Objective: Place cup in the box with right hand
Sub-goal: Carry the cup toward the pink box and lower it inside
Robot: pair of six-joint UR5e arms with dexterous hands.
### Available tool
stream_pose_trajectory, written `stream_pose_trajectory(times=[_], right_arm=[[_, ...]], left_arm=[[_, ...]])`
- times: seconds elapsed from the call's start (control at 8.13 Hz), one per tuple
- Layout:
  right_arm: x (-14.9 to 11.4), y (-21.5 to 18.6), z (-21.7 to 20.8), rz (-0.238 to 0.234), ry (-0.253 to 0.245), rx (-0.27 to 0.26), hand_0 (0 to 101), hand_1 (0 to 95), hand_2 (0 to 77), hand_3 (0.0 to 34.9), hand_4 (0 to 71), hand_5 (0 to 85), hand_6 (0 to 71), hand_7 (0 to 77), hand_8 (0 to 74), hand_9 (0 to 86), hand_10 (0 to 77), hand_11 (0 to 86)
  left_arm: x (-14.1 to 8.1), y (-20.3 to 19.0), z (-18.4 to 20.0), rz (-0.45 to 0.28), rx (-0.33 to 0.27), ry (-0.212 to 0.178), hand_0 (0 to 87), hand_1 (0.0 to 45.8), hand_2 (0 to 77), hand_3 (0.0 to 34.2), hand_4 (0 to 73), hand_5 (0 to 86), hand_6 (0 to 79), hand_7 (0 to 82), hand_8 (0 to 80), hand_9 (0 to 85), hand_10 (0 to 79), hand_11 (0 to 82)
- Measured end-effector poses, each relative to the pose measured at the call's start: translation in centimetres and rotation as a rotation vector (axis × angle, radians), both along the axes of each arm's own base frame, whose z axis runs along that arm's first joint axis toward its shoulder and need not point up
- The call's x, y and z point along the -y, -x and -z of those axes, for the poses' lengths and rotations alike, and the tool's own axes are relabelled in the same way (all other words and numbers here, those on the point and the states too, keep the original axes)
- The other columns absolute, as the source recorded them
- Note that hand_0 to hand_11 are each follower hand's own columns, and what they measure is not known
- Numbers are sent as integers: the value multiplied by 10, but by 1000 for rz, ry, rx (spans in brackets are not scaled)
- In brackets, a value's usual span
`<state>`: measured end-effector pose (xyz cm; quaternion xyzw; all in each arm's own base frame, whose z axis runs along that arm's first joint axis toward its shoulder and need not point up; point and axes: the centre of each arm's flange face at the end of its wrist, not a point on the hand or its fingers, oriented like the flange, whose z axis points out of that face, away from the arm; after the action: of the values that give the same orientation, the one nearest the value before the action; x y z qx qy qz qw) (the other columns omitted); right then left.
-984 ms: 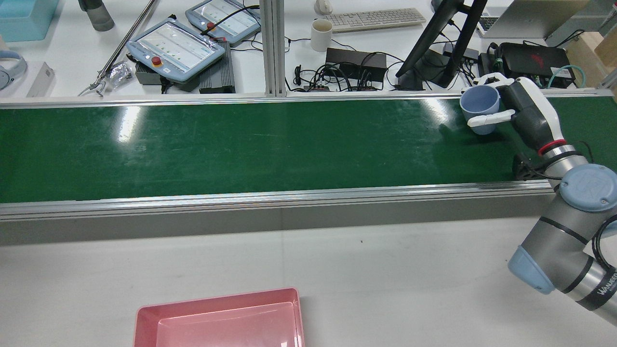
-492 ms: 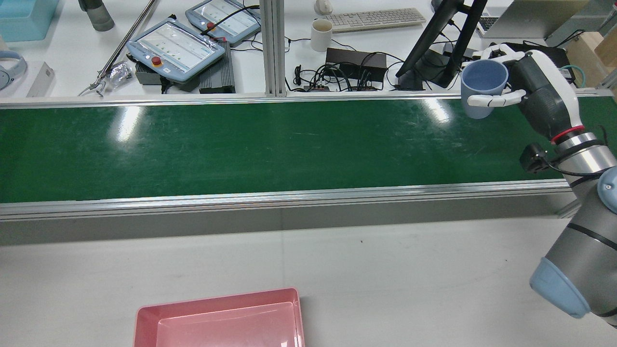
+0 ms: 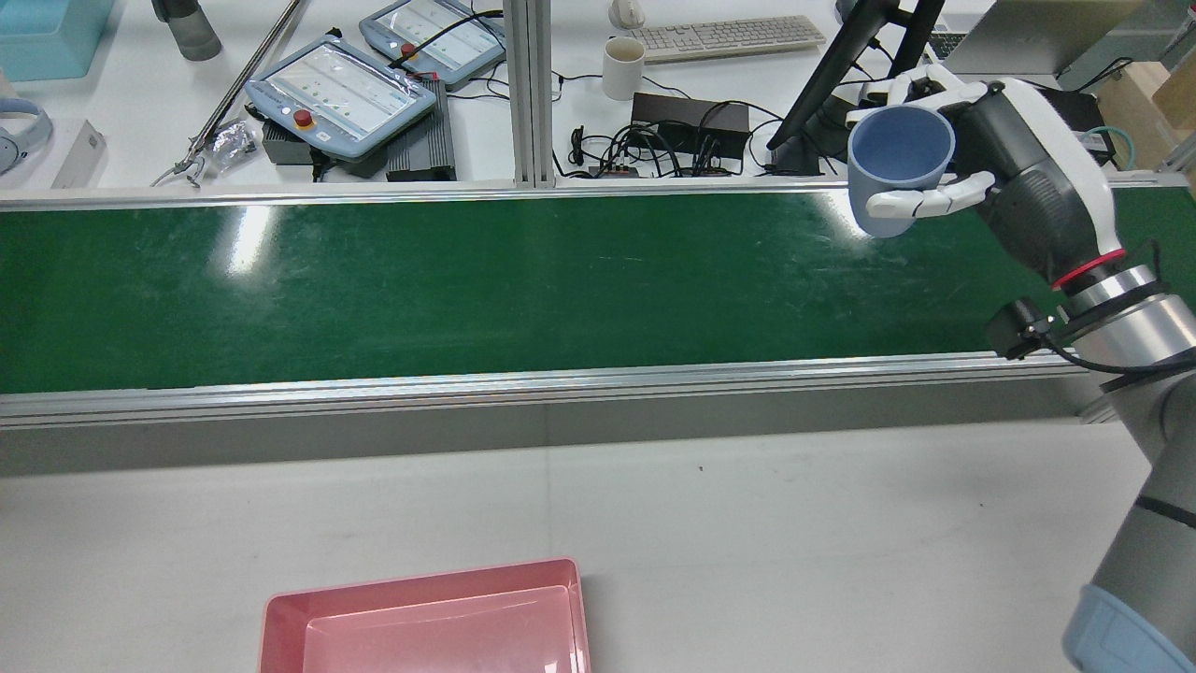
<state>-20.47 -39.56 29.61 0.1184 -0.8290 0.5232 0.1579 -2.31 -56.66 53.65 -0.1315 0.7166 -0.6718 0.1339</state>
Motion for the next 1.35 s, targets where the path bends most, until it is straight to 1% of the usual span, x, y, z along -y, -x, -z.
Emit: stream_pose_trajectory(times=[0.12, 0.25, 0.37, 0.61, 0.74, 0.86, 0.98, 1.11, 1.23, 1.35], right_arm=[[-33, 42, 20, 48, -18, -7, 476, 33, 175, 0, 513, 0, 164, 704, 131, 333, 76, 104], [-64, 83, 38, 89, -33, -22, 476, 33, 175, 0, 513, 0, 164, 704, 131, 333, 76, 98], [-89, 117, 52, 119, -50, -31, 469, 33, 175, 0, 513, 0, 164, 704, 131, 333, 93, 125], [-131, 180, 61, 159, -83, -24, 468, 33, 180, 0, 513, 0, 164, 704, 131, 322, 93, 125], [-147, 208, 56, 176, -84, -13, 466, 33, 180, 0, 513, 0, 164, 704, 136, 322, 93, 125], [-165, 235, 47, 194, -64, -4, 464, 33, 180, 0, 507, 0, 164, 687, 136, 295, 93, 120], [-182, 260, 35, 207, -33, 10, 449, 33, 180, 0, 513, 0, 164, 698, 109, 289, 93, 120], [-193, 279, 24, 215, -12, 25, 403, 33, 175, 0, 513, 0, 142, 687, 131, 273, 5, 11], [-198, 288, 19, 218, -3, 34, 403, 33, 175, 0, 513, 0, 142, 687, 131, 273, 5, 11], [-200, 293, 19, 219, 1, 42, 43, 16, 22, 0, 513, 0, 22, 578, 33, 16, 5, 11]], left_arm=[[0, 0, 0, 0, 0, 0, 0, 5, 5, 0, 0, 0, 0, 0, 0, 0, 0, 0], [0, 0, 0, 0, 0, 0, 0, 5, 5, 0, 0, 0, 0, 0, 0, 0, 0, 0], [0, 0, 0, 0, 0, 0, 0, 5, 5, 0, 0, 0, 0, 0, 0, 0, 0, 0], [0, 0, 0, 0, 0, -1, 0, 5, 5, 0, 0, 0, 0, 0, 0, 0, 0, 0], [0, 0, 0, 0, 0, -1, 0, 5, 5, 0, 0, 0, 0, 0, 0, 0, 0, 0], [0, 0, 0, 0, 0, 0, 0, 5, 5, 0, 0, 0, 0, 0, 0, 0, 0, 0], [0, 0, 0, 0, 0, -1, 0, 5, 5, 0, 0, 0, 0, 0, 0, 0, 0, 0], [0, 0, 0, 0, 0, -1, 0, 5, 5, 0, 0, 0, 0, 0, 0, 0, 0, 0], [0, 0, 0, 0, 0, -1, 0, 5, 0, 0, 0, 0, 0, 0, 0, 0, 0, 0], [0, 0, 0, 0, 0, -1, 0, 5, 5, 0, 0, 0, 0, 0, 0, 0, 0, 0]])
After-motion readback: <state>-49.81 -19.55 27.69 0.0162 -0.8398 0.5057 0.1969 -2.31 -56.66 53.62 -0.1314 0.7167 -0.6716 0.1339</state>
